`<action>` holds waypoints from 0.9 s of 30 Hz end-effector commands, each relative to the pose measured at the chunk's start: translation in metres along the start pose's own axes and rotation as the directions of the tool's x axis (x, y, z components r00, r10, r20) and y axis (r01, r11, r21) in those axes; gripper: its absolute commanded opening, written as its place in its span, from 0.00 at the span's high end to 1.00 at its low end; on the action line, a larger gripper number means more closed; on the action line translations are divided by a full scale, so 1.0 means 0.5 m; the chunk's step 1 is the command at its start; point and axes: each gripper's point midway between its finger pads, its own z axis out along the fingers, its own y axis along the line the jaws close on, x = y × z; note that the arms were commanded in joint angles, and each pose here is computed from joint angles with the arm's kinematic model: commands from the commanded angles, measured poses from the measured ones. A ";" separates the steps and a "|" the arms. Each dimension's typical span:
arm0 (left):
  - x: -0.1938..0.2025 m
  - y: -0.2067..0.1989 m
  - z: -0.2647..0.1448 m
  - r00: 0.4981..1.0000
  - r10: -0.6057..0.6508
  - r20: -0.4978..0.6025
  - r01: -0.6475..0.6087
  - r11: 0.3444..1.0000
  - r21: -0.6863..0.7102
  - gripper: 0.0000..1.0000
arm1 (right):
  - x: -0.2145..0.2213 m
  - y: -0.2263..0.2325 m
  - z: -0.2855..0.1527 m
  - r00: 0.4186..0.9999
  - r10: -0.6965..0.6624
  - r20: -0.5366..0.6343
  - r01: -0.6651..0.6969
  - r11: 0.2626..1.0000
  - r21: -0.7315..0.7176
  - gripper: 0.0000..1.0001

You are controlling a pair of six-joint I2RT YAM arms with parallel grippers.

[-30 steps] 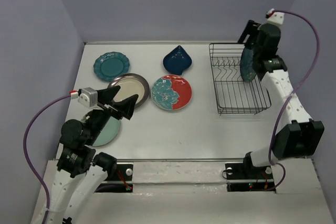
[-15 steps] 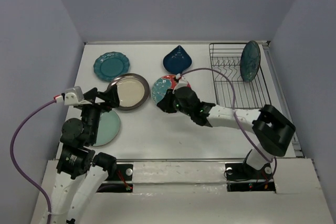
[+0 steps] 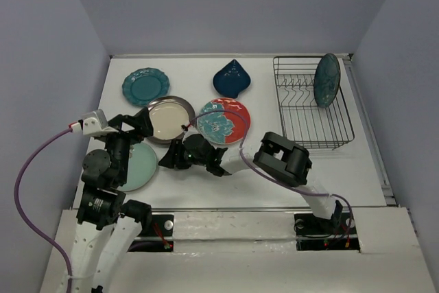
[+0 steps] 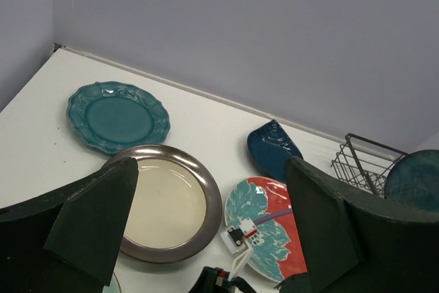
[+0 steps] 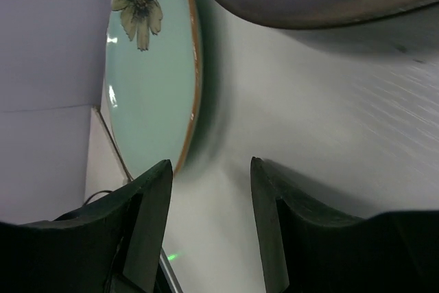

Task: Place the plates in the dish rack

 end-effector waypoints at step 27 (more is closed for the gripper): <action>-0.036 -0.039 0.004 0.999 -0.026 0.041 0.022 0.996 0.086 0.01 | 0.025 0.070 0.061 0.981 0.161 0.105 -0.142 0.975 -0.171 0.93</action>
